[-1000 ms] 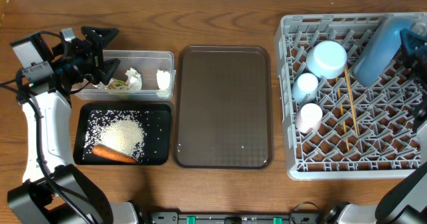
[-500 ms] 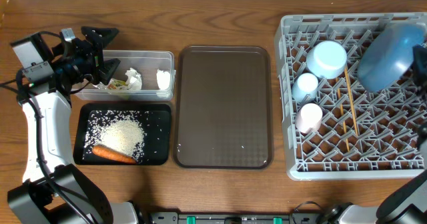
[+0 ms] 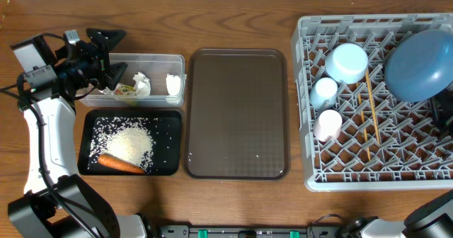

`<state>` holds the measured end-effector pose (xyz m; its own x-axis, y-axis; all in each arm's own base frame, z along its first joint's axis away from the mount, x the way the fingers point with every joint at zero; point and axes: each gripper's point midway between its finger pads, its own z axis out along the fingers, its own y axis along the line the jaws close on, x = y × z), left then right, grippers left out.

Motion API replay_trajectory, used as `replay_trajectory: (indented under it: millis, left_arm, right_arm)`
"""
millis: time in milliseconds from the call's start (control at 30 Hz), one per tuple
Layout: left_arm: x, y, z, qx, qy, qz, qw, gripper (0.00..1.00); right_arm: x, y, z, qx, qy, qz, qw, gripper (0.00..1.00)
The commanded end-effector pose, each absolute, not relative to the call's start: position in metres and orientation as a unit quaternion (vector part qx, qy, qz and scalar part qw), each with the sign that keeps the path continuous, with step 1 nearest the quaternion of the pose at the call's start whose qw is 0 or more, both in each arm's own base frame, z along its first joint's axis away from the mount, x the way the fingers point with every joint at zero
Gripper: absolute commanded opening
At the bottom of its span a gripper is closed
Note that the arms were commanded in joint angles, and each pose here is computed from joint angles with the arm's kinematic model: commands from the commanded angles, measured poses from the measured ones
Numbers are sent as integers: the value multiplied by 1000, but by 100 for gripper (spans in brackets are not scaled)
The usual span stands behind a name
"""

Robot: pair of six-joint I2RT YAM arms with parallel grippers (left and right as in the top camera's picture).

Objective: Sort waste into correct bins and load items into the dishwasher rack
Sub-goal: 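Lower the blue plate upright into the right side of the rack, then open the right gripper to release the plate and raise it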

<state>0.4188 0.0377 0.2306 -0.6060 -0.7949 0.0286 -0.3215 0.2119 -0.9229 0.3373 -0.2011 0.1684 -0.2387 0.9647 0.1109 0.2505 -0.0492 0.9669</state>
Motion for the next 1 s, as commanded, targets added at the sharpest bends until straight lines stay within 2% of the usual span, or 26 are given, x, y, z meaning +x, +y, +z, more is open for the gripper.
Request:
replay_trajectory:
  millis: [0, 267, 367, 567, 633, 833, 967]
  left_arm:
    - [417, 37, 229, -376, 741, -506, 232, 98]
    - [417, 37, 229, -376, 741, -506, 232, 98]
    - [417, 37, 229, -376, 741, -506, 232, 98]
    - [417, 37, 229, -376, 741, -506, 232, 98]
    - [418, 38, 229, -376, 741, -506, 232, 98]
    - [417, 37, 229, -376, 741, -506, 232, 98]
    - [417, 37, 229, -376, 741, -506, 232, 98]
  right_arm:
    - [327, -211, 164, 489, 617, 489, 376, 27]
    - [305, -227, 144, 539, 609, 452, 366, 32]
    - [302, -234, 149, 541, 609, 439, 379, 43]
    - [307, -225, 177, 502, 632, 420, 416, 51]
    - [308, -221, 186, 495, 637, 411, 426, 58]
    - [321, -191, 226, 420, 666, 400, 468, 57]
    - [345, -153, 243, 347, 700, 394, 484, 57]
